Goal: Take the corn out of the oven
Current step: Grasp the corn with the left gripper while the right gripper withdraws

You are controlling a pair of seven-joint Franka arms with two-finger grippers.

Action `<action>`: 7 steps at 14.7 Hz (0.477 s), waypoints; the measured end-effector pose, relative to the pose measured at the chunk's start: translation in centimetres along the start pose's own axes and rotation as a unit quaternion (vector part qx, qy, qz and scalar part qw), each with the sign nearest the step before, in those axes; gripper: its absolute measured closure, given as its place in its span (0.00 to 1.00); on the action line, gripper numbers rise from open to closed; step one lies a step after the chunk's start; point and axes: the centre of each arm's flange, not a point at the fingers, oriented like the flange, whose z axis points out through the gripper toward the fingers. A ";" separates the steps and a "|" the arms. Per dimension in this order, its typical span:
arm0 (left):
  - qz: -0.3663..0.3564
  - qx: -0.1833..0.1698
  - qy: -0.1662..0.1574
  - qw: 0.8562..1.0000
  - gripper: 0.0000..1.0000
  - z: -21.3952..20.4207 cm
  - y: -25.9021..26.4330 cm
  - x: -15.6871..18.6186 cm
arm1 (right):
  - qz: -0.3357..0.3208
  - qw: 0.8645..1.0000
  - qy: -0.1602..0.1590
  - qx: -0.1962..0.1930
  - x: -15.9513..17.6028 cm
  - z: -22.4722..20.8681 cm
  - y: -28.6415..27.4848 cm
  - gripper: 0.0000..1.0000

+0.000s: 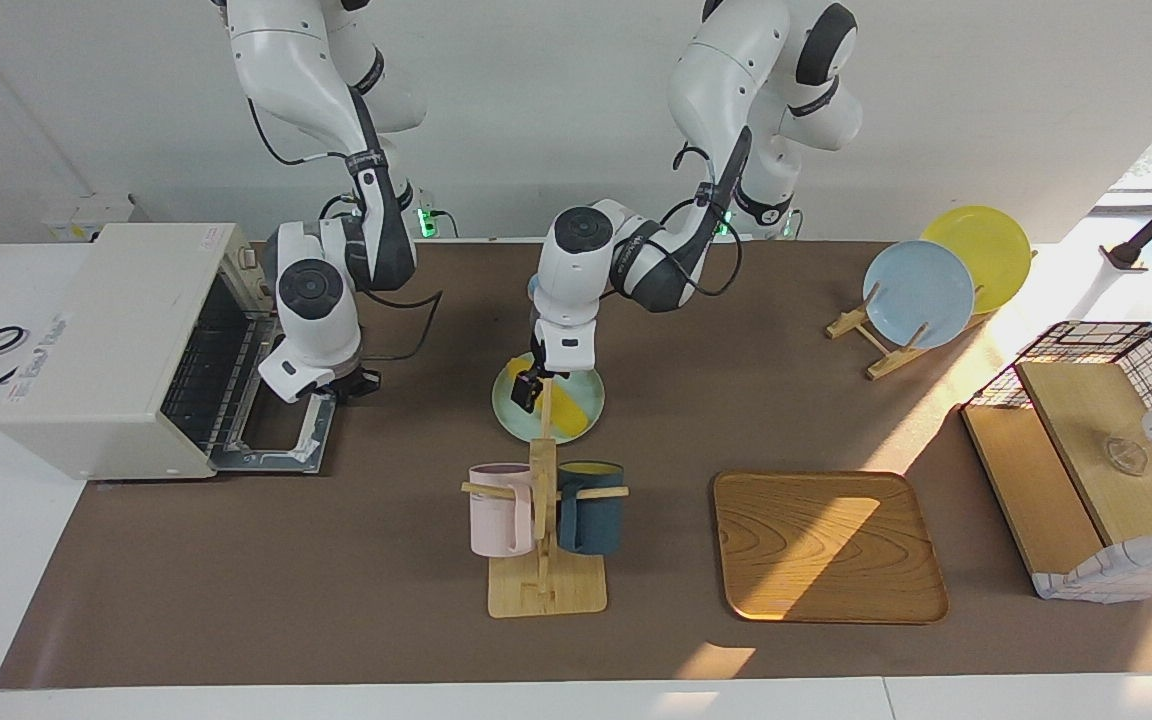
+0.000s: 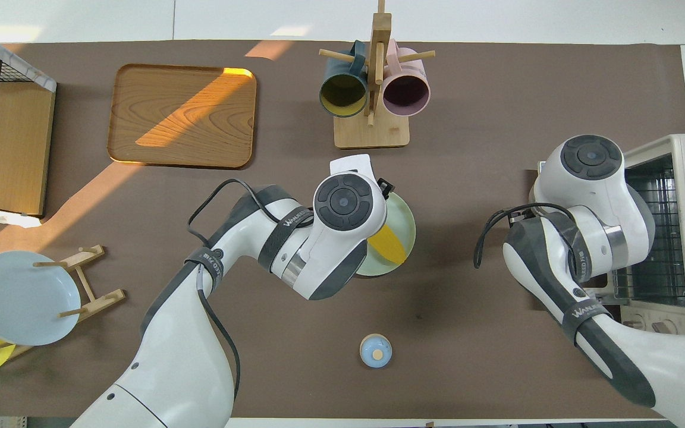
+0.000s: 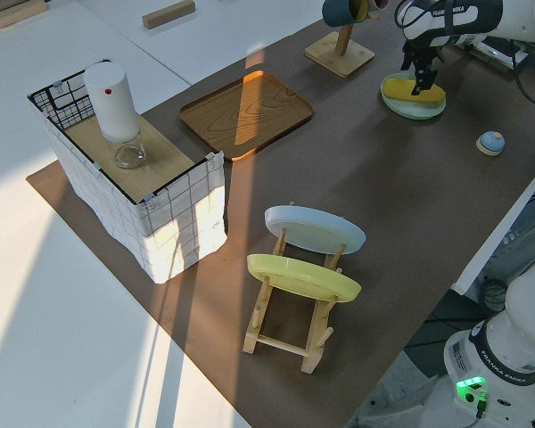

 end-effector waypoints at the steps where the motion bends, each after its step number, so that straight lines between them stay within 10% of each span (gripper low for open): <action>1: -0.005 0.001 0.001 1.000 0.00 0.1 0.0 0.0 | -0.011 1.000 -0.010 -0.003 0.0 -1.5 0.4 0.99; 7: -0.014 0.019 0.005 1.000 0.00 2.0 -0.9 0.2 | -0.050 0.998 -0.025 -0.003 -2.4 -10.6 9.3 0.99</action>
